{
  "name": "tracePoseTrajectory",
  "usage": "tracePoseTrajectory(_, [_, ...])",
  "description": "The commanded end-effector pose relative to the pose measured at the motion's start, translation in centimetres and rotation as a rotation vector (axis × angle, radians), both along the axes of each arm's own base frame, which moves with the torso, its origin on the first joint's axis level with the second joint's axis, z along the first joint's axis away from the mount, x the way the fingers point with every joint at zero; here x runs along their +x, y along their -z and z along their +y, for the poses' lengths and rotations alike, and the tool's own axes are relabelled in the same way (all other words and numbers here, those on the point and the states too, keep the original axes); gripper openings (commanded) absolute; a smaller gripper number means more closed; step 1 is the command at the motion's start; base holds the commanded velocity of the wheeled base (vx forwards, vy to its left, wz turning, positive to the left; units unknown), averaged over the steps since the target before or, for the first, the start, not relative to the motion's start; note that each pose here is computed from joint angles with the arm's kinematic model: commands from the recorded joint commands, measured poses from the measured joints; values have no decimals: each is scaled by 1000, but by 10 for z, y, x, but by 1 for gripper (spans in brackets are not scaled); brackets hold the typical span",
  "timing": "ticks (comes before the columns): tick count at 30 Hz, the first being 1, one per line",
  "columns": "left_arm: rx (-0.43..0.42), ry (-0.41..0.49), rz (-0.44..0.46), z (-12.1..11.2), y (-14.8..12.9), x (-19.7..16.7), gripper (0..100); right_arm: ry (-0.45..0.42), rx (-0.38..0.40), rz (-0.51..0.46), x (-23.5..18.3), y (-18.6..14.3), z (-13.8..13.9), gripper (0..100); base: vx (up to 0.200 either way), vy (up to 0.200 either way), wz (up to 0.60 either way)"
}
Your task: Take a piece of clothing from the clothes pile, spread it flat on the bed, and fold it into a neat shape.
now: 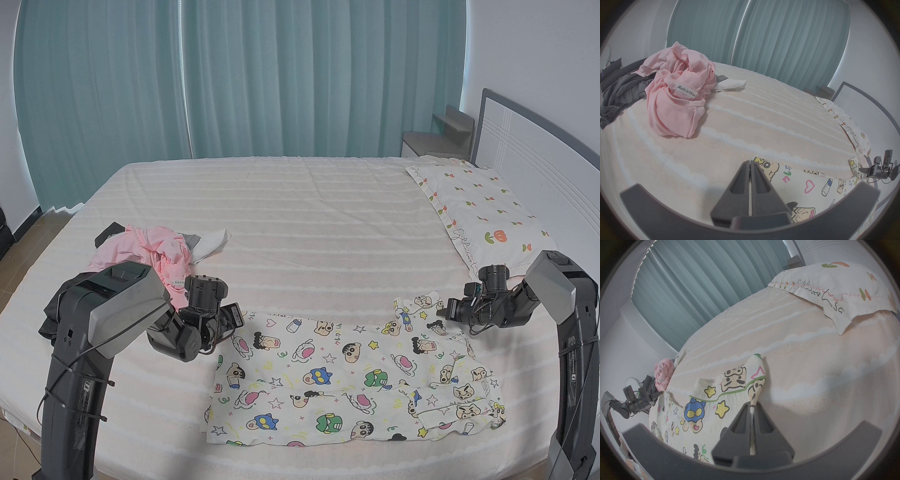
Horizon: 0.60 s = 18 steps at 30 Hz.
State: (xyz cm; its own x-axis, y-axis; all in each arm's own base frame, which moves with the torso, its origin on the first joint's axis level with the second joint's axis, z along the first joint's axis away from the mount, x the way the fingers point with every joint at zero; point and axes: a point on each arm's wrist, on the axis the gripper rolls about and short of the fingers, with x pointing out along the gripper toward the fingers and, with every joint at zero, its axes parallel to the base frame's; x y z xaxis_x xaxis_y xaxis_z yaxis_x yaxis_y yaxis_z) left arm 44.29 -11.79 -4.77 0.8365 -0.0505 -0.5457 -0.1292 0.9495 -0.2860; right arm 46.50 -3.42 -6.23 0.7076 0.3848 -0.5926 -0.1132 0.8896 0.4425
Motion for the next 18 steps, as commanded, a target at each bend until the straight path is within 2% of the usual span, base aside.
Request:
tracePoseTrajectory(1, [3, -1, 11, 1, 1, -3, 0, -9, 30, -8, -3, -6, -10, 0, 0, 0, 0])
tracePoseTrajectory(9, [5, 3, 14, 3, -13, -10, 0, -89, 136, -40, -16, -25, -24, 0, 0, 0, 0])
tracePoseTrajectory(18, [1, 8, -27, 2, -32, -9, 0, -89, 134, -115, -24, -31, -27, 0, 0, 0, 0])
